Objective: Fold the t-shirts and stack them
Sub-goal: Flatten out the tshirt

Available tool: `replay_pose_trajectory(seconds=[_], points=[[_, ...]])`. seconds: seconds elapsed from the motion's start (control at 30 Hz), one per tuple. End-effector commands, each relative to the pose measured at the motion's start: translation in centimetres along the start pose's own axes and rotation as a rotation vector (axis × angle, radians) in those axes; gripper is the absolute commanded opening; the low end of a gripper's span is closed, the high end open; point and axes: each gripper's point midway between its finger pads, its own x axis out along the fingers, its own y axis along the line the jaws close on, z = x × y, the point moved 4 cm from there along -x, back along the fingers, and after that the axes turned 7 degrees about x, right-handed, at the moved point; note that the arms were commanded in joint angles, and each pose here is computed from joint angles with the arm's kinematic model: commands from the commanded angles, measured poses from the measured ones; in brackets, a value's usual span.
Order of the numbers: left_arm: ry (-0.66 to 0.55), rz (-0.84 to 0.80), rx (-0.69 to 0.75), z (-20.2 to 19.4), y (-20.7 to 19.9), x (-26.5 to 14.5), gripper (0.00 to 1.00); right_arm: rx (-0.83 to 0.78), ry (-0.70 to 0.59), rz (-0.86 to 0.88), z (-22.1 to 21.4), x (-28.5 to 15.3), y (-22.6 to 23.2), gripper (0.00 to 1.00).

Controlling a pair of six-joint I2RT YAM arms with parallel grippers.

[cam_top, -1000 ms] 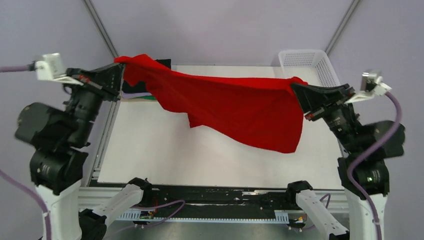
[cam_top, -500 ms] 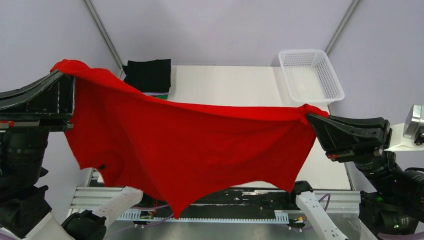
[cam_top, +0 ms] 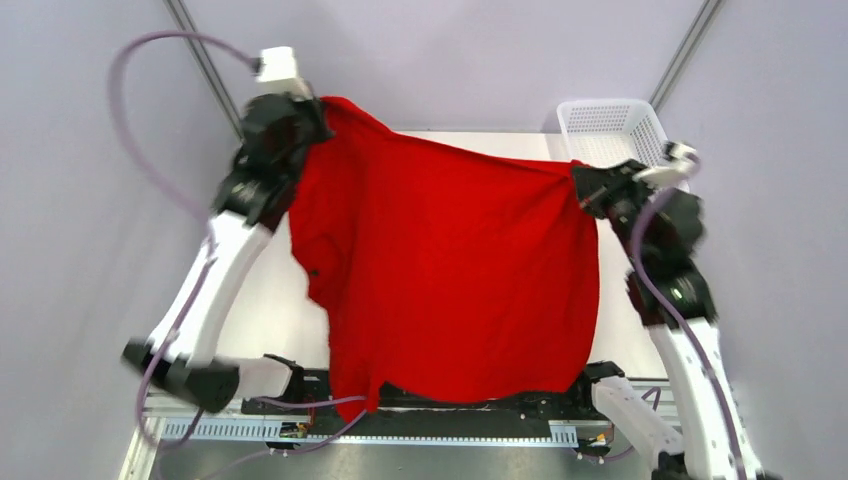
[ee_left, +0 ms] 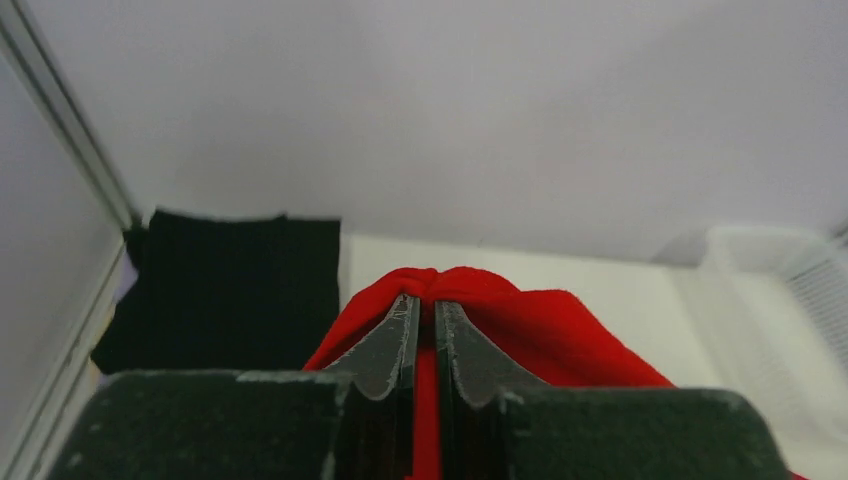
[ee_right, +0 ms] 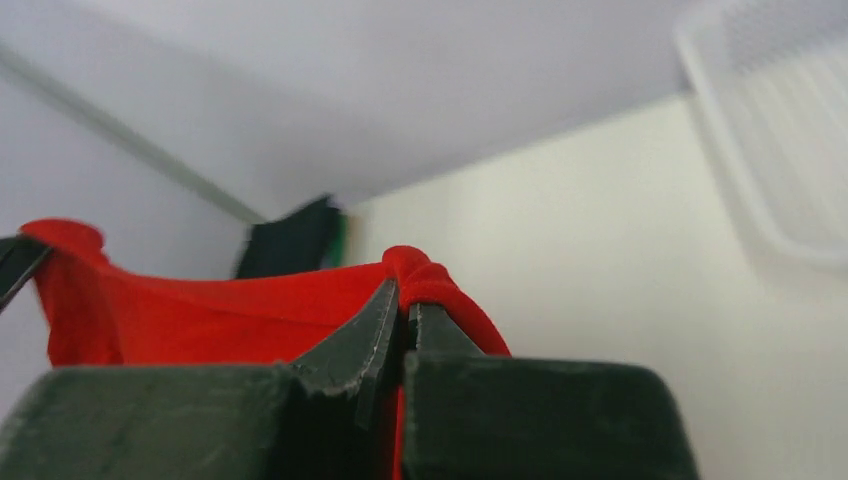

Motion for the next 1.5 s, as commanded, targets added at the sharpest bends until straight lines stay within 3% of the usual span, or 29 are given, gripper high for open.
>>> replay_pose_trajectory(seconds=[0.0, 0.03, 0.07, 0.1, 0.13, 0.17, 0.2, 0.23, 0.27, 0.37, 0.5, 0.63, 0.73, 0.9, 1.03, 1.47], points=[[0.318, 0.227, 0.179, -15.0, 2.4, 8.5, 0.16, -0.003, 0.051, -0.56, -6.6, 6.3, -13.8, 0.02], [0.425, 0.229, 0.221, -20.0, 2.5, 10.8, 0.18, -0.017, 0.087, -0.617, -8.1, 7.5, -16.0, 0.03], [0.457, 0.195, 0.226, -21.0, 2.0, 12.1, 0.2, -0.048, 0.147, -0.656, -10.0, 9.4, -18.5, 0.06], [0.57, 0.198, 0.254, -26.0, 2.3, 14.1, 0.21, -0.072, 0.172, -0.639, -10.4, 10.8, -19.2, 0.14], [0.598, 0.195, 0.237, -25.7, 1.9, 15.5, 0.32, -0.087, 0.222, -0.672, -11.7, 12.4, -21.1, 0.3], [0.695, 0.205, 0.256, -29.9, 2.3, 16.9, 0.46, -0.104, 0.247, -0.689, -12.1, 13.7, -22.0, 0.52], [0.694, 0.197, 0.233, -28.0, 1.7, 18.1, 0.85, -0.111, 0.26, -0.705, -12.1, 14.8, -22.4, 0.69], [0.799, 0.178, 0.245, -30.9, 1.6, 18.1, 0.92, -0.109, 0.27, -0.719, -11.9, 15.4, -22.5, 0.87], [0.749, 0.156, 0.214, -28.7, 0.8, 19.4, 0.98, -0.104, 0.277, -0.715, -11.8, 15.8, -22.2, 0.98], [0.743, 0.062, 0.163, -27.9, -1.0, 19.6, 1.0, -0.065, 0.298, -0.661, -11.8, 15.9, -20.9, 1.0], [0.762, 0.034, 0.118, -27.2, -1.5, 16.4, 1.0, -0.005, 0.396, -0.578, -14.0, 14.0, -19.8, 1.0], [0.894, 0.036, 0.039, -30.9, -1.0, 10.1, 1.0, 0.033, 0.51, -0.521, -17.0, 11.1, -19.7, 1.0], [0.893, 0.006, -0.041, -30.8, -1.2, 6.5, 1.0, 0.053, 0.545, -0.491, -18.4, 9.2, -19.6, 1.0], [0.973, -0.053, -0.146, -34.8, -1.7, 2.4, 1.0, 0.086, 0.625, -0.492, -21.3, 7.2, -20.7, 1.0], [1.05, -0.002, -0.147, -38.2, -1.3, 2.4, 1.0, 0.108, 0.683, -0.52, -23.2, 7.0, -22.1, 1.0], [1.201, 0.079, -0.152, -45.7, -1.0, 7.2, 1.0, 0.138, 0.693, -0.791, -26.2, 7.8, -28.6, 1.0]])
